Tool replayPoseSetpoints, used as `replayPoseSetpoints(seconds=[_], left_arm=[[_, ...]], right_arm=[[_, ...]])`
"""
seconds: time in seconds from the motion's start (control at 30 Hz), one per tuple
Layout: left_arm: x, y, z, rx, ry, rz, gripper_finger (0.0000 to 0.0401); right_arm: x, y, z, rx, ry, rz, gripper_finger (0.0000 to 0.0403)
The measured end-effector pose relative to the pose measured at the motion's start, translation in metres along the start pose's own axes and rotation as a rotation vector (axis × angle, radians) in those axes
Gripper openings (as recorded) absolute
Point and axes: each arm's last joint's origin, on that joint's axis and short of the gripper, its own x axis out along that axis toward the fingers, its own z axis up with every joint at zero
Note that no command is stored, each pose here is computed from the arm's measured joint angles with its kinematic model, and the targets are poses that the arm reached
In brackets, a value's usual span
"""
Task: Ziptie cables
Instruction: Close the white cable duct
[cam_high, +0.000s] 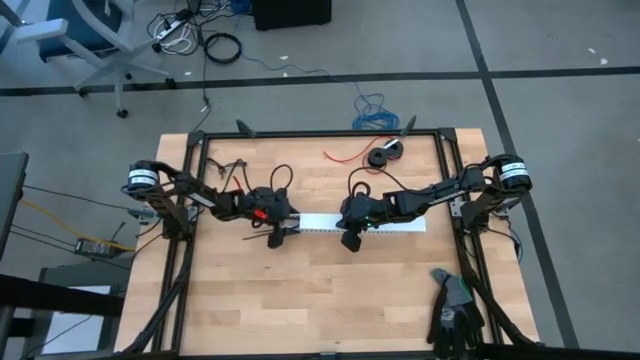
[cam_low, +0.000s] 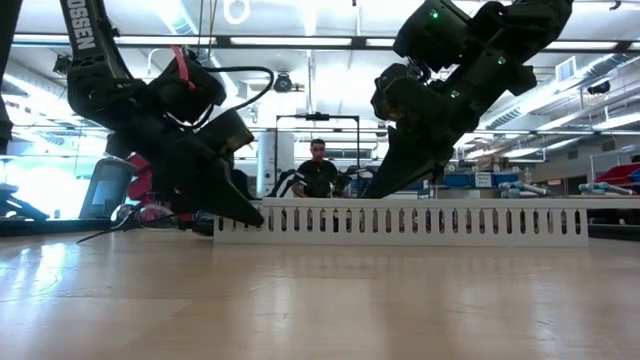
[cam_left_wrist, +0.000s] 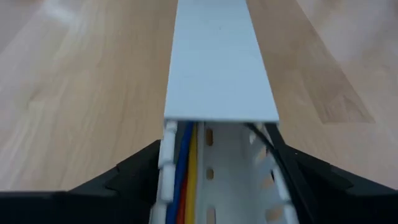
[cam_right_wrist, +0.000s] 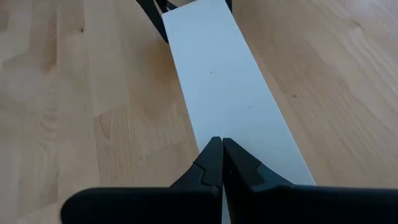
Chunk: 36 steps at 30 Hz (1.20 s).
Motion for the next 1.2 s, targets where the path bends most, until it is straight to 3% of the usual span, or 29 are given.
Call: replayPoseSetpoints(seconds=[0.37, 0.7, 1.2], left_arm=[[-0.022, -0.005, -0.009, -0.026, 0.020, -0.002, 0.0288], [-0.017, -0.004, -0.017, -0.030, 0.034, 0.009, 0.0286], [-0.016, -0.003, -0.014, -0.021, -0.001, 0.012, 0.0236]], right_arm=[[0.000, 0.000, 0.000, 0.000, -0.002, -0.004, 0.0000], [0.000, 0.000, 0.000, 0.001, -0.006, -0.005, 0.0000], [0.000, 0.000, 0.001, 0.003, -0.012, -0.002, 0.0000]])
